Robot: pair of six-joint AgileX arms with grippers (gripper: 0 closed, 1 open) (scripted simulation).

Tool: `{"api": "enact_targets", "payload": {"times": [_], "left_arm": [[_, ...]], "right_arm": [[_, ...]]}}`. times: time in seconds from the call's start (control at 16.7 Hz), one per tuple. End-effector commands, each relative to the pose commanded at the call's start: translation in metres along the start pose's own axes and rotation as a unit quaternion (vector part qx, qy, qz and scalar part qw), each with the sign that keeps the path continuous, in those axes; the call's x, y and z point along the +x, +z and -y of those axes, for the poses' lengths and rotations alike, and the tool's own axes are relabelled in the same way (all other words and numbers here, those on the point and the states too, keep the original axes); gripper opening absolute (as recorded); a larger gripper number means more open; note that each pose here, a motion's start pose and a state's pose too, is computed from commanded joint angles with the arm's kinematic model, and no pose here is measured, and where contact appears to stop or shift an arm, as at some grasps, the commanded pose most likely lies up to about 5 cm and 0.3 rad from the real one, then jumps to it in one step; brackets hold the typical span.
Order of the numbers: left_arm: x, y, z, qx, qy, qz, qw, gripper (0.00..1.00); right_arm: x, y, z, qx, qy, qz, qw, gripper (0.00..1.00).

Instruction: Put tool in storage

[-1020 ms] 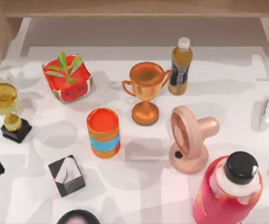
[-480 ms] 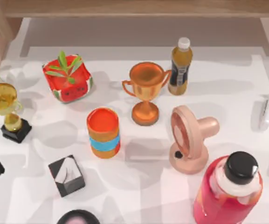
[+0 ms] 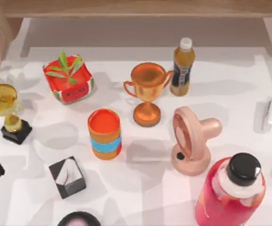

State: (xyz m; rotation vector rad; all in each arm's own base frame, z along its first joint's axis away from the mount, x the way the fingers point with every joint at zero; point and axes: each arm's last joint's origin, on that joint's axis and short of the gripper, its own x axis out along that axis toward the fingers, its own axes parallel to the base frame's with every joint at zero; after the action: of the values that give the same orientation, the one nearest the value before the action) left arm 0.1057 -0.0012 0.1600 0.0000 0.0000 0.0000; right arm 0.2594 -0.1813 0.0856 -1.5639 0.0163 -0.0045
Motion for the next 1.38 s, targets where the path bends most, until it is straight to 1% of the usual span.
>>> {"api": "enact_targets", "payload": {"times": [0.18, 0.42, 1.2, 1.26, 1.38], "left_arm": [[0.0, 0.0, 0.0, 0.0, 0.0, 0.0, 1.0, 1.0], [0.0, 0.0, 0.0, 0.0, 0.0, 0.0, 1.0, 1.0], [0.0, 0.0, 0.0, 0.0, 0.0, 0.0, 1.0, 1.0], [0.0, 0.0, 0.0, 0.0, 0.0, 0.0, 1.0, 1.0], [0.0, 0.0, 0.0, 0.0, 0.0, 0.0, 1.0, 1.0]], "right_arm": [[-0.018, 0.001, 0.001, 0.0, -0.001, 0.0, 1.0, 0.0], [-0.019, 0.001, 0.001, 0.0, -0.001, 0.0, 1.0, 0.0], [-0.019, 0.001, 0.001, 0.0, -0.001, 0.0, 1.0, 0.98], [-0.019, 0.001, 0.001, 0.0, -0.001, 0.0, 1.0, 1.0], [-0.019, 0.001, 0.001, 0.0, -0.001, 0.0, 1.0, 1.0]]}}
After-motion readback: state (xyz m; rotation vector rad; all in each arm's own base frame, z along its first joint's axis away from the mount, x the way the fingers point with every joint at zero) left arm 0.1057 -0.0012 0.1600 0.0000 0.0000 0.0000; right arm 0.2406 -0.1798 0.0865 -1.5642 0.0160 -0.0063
